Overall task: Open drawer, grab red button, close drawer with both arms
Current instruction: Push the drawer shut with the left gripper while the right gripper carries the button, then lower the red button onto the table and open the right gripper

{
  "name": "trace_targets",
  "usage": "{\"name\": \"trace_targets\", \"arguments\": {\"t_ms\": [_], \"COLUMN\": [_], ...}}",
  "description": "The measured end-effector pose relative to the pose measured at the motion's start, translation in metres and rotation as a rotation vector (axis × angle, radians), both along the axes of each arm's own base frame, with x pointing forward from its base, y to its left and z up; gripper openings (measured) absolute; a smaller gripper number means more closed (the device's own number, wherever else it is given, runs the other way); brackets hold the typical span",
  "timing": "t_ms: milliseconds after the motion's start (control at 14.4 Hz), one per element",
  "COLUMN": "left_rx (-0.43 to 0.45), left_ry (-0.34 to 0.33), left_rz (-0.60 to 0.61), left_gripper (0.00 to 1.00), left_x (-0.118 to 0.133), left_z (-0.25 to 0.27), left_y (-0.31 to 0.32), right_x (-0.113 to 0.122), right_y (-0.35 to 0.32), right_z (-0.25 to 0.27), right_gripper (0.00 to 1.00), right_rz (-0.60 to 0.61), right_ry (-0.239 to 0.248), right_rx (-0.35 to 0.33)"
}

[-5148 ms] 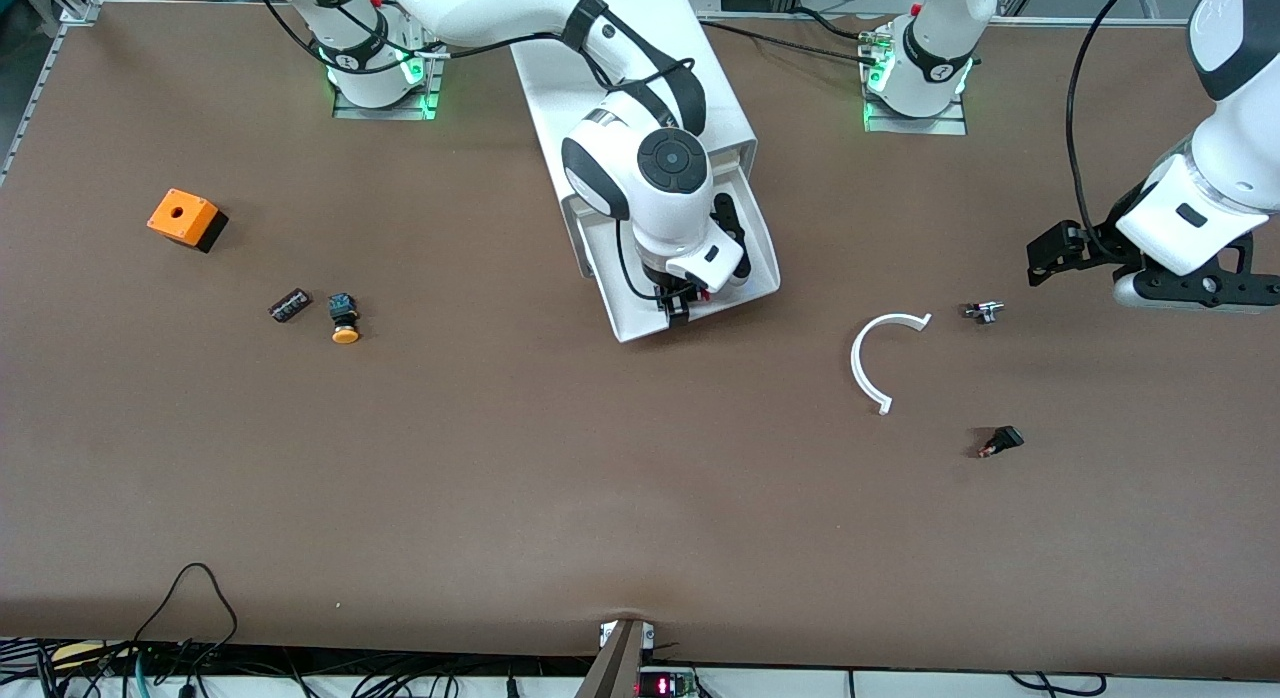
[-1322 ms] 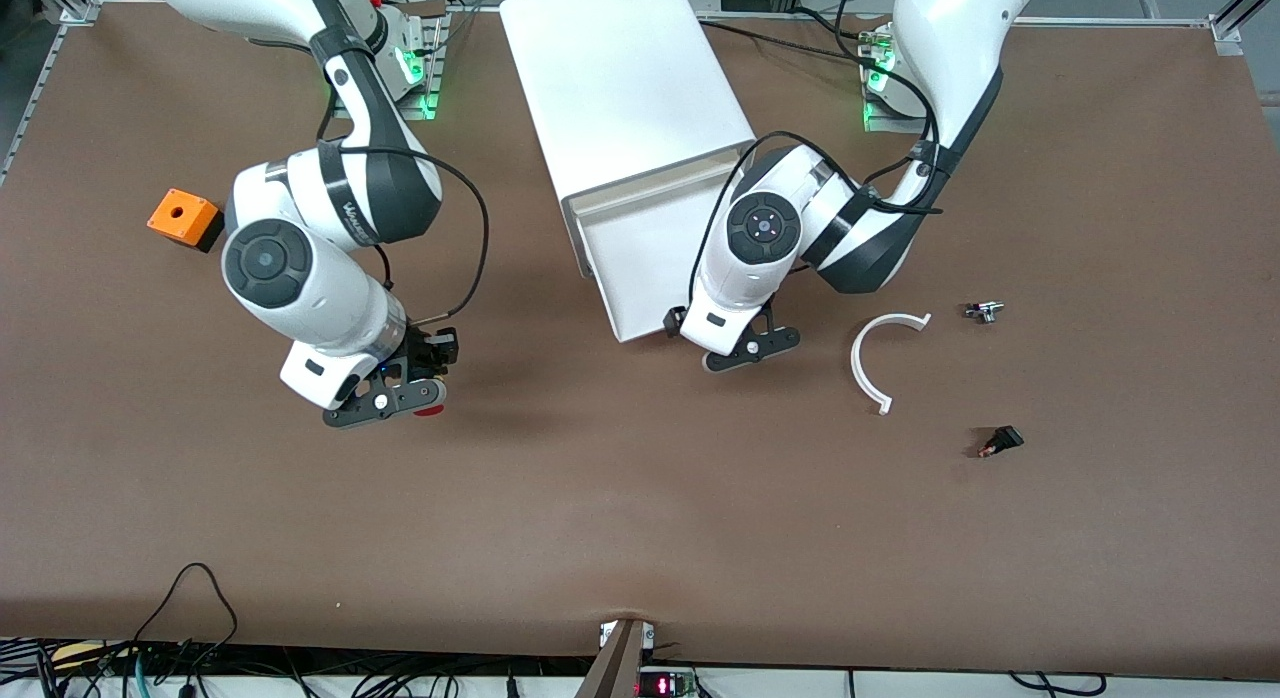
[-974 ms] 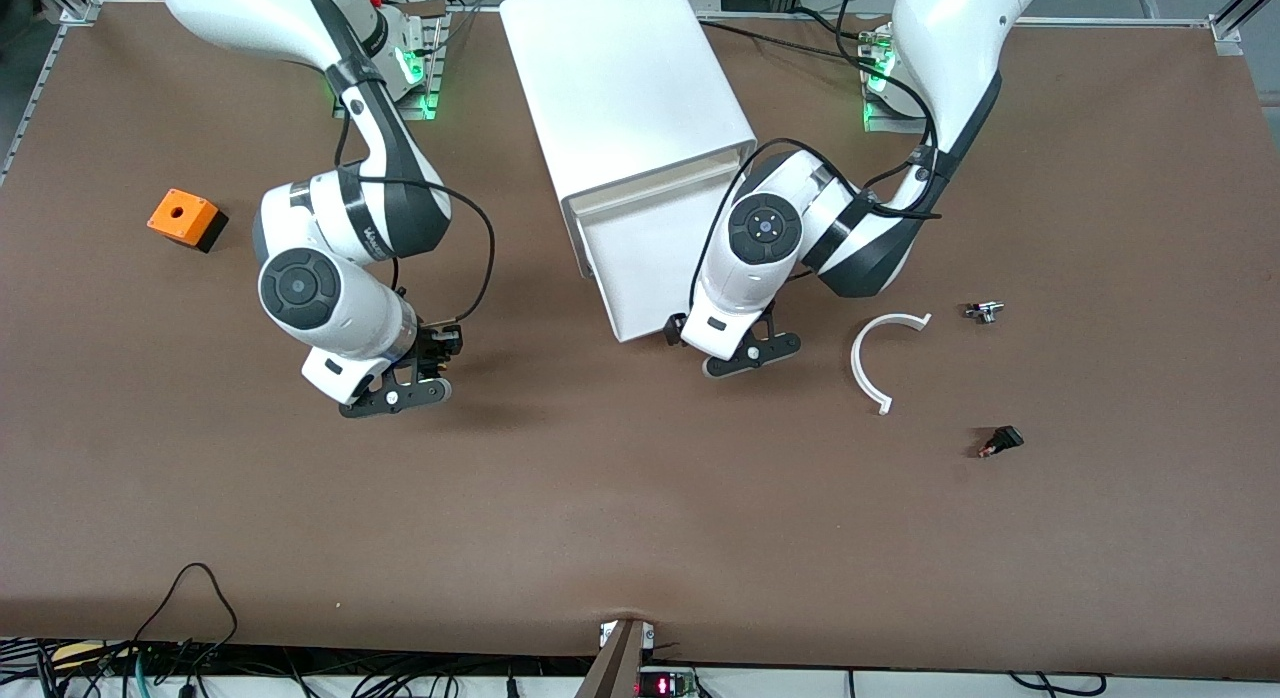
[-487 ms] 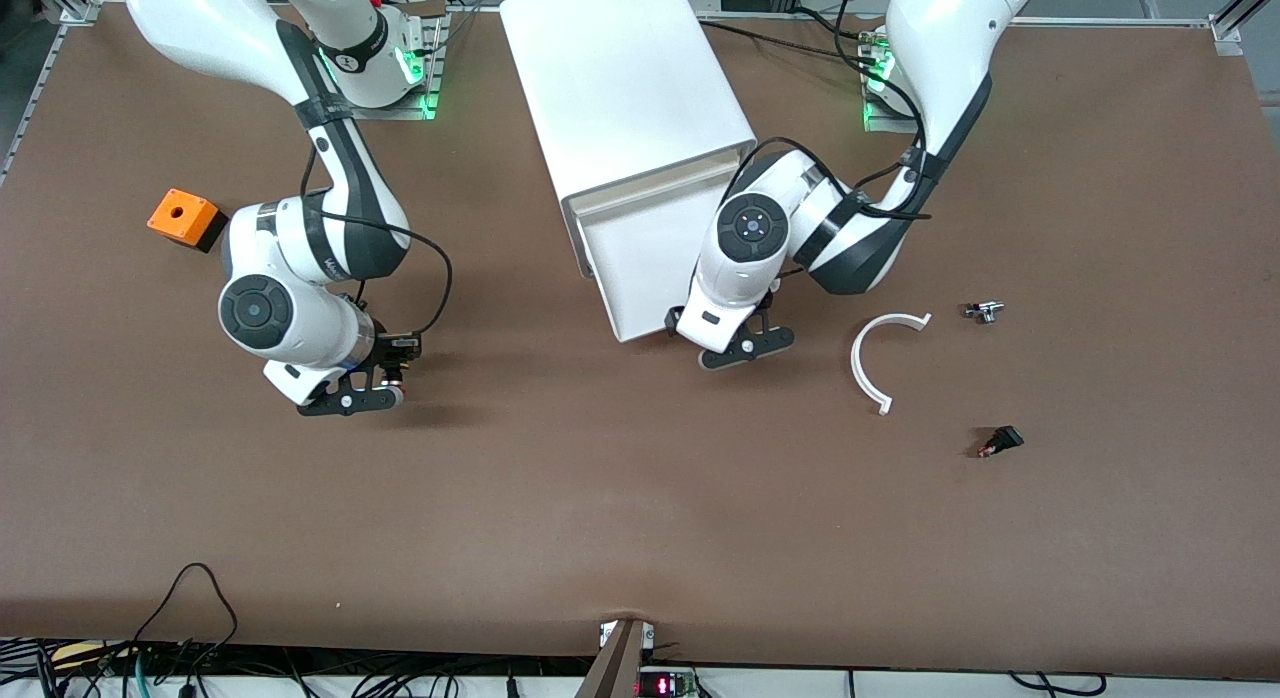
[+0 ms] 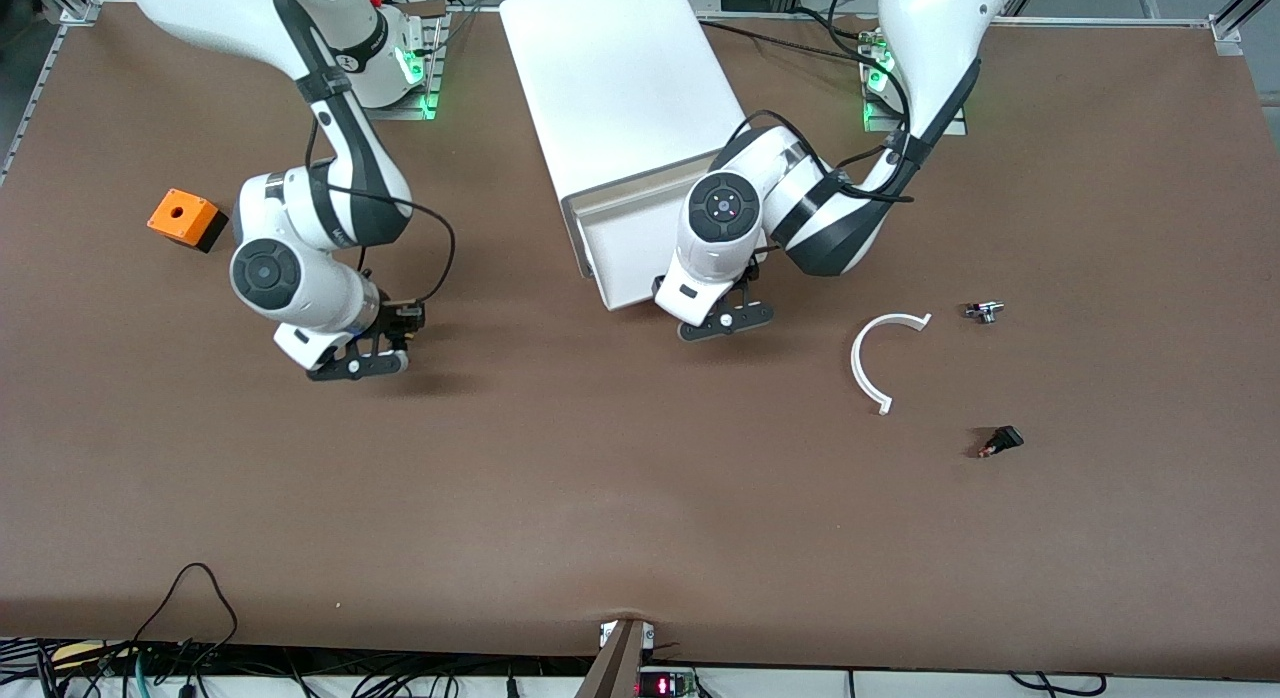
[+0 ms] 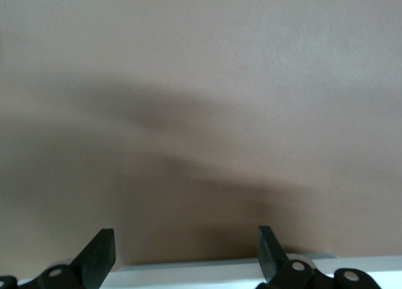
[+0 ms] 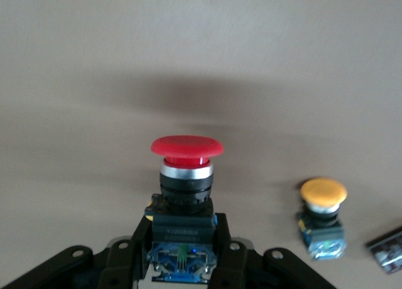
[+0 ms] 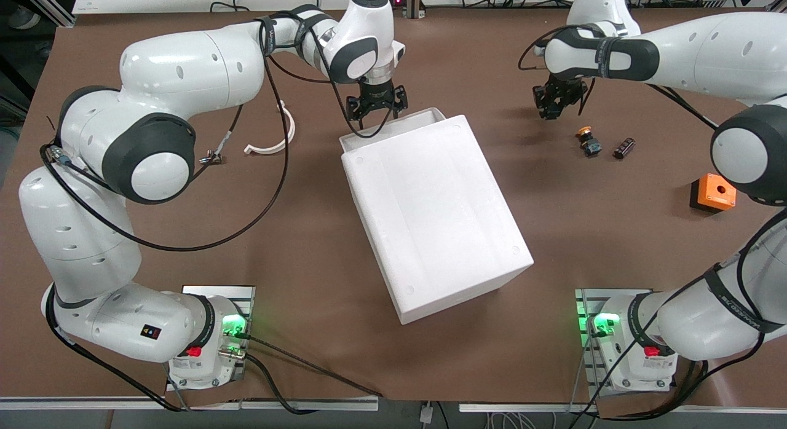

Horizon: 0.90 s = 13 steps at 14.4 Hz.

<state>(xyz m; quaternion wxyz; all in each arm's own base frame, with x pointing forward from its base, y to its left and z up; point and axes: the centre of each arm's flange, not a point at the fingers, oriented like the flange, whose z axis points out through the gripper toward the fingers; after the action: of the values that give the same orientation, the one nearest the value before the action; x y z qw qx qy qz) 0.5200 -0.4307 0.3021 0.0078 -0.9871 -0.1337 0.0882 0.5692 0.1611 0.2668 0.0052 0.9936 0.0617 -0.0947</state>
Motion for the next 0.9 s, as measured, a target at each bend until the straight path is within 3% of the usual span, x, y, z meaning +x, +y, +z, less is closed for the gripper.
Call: {"name": "trace_targets", "arguments": {"t_ms": [348,904], "left_rx": [-0.023,-0.065], "left_ry": [0.090,0.206], "left_rz": [0.010,0.026], "left_gripper": [1.00,1.00], "left_x": [-0.018,-0.044], "left_z": [0.000,-0.003], "left_y": [-0.012,-0.030], "right_x": [-0.027,-0.036], "right_y": [-0.002,0.003], "right_z": [-0.034,-0.072], "right_gripper": [0.42,0.42], "right_rz": [0.002,0.019], "right_ry": [0.045,0.085], "right_rx": [-0.012,-0.024]}}
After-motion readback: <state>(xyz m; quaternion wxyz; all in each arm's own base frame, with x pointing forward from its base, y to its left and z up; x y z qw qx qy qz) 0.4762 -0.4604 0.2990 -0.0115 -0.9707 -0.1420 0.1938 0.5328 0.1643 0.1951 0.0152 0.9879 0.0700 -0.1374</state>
